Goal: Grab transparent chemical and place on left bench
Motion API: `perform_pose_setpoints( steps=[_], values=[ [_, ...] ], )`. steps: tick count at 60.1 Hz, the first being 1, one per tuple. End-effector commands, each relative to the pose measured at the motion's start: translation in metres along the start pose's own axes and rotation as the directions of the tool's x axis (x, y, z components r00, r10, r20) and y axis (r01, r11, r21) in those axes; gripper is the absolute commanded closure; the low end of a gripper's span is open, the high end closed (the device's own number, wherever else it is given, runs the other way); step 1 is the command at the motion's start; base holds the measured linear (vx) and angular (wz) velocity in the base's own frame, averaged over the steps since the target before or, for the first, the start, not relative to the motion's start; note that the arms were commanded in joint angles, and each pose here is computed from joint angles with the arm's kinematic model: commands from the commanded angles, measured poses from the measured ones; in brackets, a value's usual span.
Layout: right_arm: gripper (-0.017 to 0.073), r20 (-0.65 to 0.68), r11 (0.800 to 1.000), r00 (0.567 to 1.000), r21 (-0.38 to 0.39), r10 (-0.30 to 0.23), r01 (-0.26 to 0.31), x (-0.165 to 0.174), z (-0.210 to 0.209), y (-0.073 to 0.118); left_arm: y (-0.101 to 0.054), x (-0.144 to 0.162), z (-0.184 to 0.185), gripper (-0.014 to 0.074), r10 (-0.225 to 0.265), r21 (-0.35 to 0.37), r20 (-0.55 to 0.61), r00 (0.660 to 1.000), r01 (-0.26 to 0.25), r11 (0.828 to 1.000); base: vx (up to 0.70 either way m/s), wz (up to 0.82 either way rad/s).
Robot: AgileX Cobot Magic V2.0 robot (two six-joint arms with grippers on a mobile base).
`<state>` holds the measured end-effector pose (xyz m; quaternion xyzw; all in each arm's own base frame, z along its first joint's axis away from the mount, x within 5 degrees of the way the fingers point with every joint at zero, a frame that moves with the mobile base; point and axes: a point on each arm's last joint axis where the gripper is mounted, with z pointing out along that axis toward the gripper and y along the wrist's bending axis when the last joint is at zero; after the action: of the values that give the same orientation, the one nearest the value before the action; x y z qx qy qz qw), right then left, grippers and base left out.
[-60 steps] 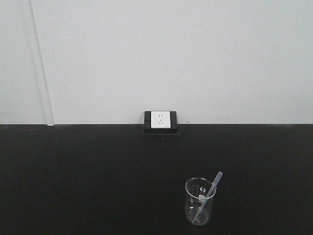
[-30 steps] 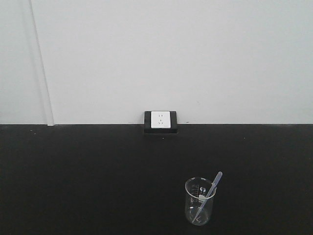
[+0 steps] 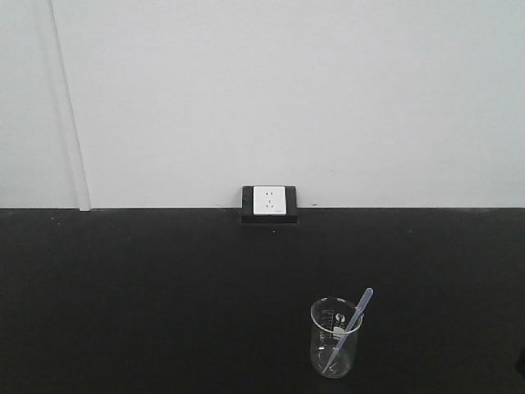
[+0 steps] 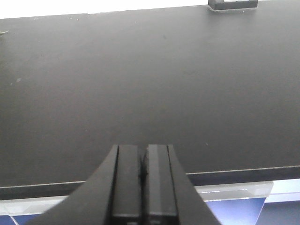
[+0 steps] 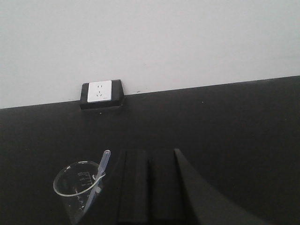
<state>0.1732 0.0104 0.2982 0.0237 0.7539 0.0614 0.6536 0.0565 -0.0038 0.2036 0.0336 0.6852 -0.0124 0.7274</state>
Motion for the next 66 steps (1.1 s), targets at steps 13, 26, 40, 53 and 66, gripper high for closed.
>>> perform_pose_setpoints(
  steps=[13,26,40,53,66],
  values=[
    [0.0309,0.189,0.998,0.981,-0.043,-0.043,0.052,-0.019,0.022,0.005,0.0,-0.003,-0.001,0.0597,-0.009,-0.002,0.081,0.997,0.009,1.0,0.0,0.0],
    [0.0023,0.173,0.994,0.981,-0.074,0.089,-0.077,-0.013,0.044,0.005,0.0,-0.003,-0.001,0.0597,-0.009,-0.002,0.081,0.997,0.009,1.0,0.0,0.0],
    [-0.0032,0.006,0.986,0.992,-0.108,0.13,-0.128,-0.017,0.094,0.011,0.0,-0.003,-0.001,0.0597,-0.009,-0.002,0.081,0.997,0.009,1.0,0.0,0.0],
    [-0.0001,-0.115,0.946,0.959,-0.171,0.259,-0.276,-0.012,0.153,0.02,0.0,-0.003,-0.001,0.0597,-0.009,-0.002,0.081,0.997,0.009,1.0,0.0,0.0],
    [0.0002,-0.26,0.892,0.913,-0.25,0.313,-0.377,0.016,0.203,0.031,0.0,-0.003,-0.001,0.0597,-0.009,-0.002,0.081,0.997,0.009,1.0,0.0,0.0]
  ],
)
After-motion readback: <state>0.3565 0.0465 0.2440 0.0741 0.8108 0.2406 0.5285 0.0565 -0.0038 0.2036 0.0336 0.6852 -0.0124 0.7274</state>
